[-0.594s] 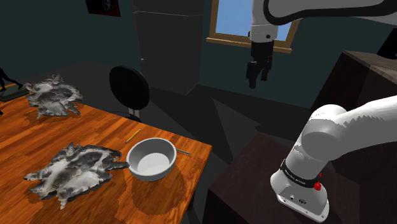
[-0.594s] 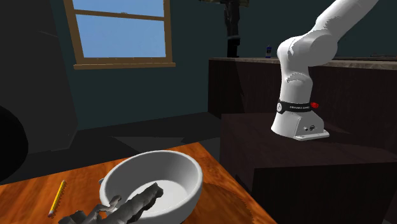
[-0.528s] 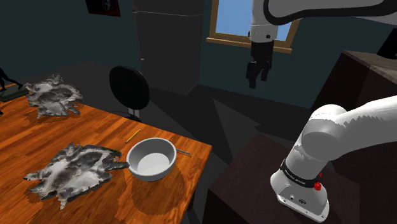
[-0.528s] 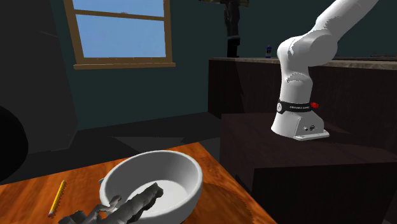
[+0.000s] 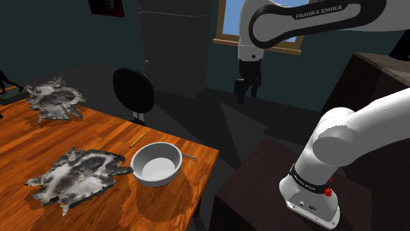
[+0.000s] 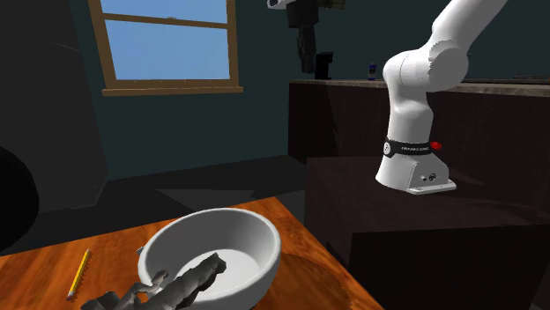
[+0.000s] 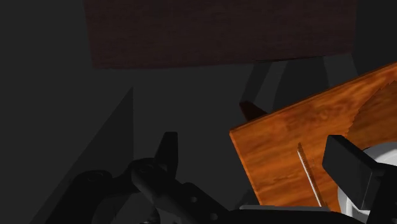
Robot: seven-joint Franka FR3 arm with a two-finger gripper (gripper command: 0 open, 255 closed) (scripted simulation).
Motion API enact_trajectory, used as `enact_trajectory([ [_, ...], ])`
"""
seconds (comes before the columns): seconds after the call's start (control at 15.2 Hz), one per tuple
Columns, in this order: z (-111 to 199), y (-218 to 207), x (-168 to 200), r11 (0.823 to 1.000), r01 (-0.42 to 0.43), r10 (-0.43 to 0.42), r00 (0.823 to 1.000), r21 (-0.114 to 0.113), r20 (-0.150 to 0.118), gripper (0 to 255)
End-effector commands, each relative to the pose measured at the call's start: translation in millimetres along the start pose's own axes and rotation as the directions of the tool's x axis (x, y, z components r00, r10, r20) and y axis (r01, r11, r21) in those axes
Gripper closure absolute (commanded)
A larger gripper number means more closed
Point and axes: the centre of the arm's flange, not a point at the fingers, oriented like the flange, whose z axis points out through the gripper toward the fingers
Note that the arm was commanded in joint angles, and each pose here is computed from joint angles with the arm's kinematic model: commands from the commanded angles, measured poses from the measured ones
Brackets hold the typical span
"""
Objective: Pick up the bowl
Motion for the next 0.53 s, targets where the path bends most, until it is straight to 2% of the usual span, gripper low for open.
enact_trajectory([
  [0.0,18,-17,13,1.000,-0.004,0.004,1.000,0.011,-0.003,0],
  [0.46,70,-68,63,0.999,-0.012,0.013,1.000,0.046,-0.011,0],
])
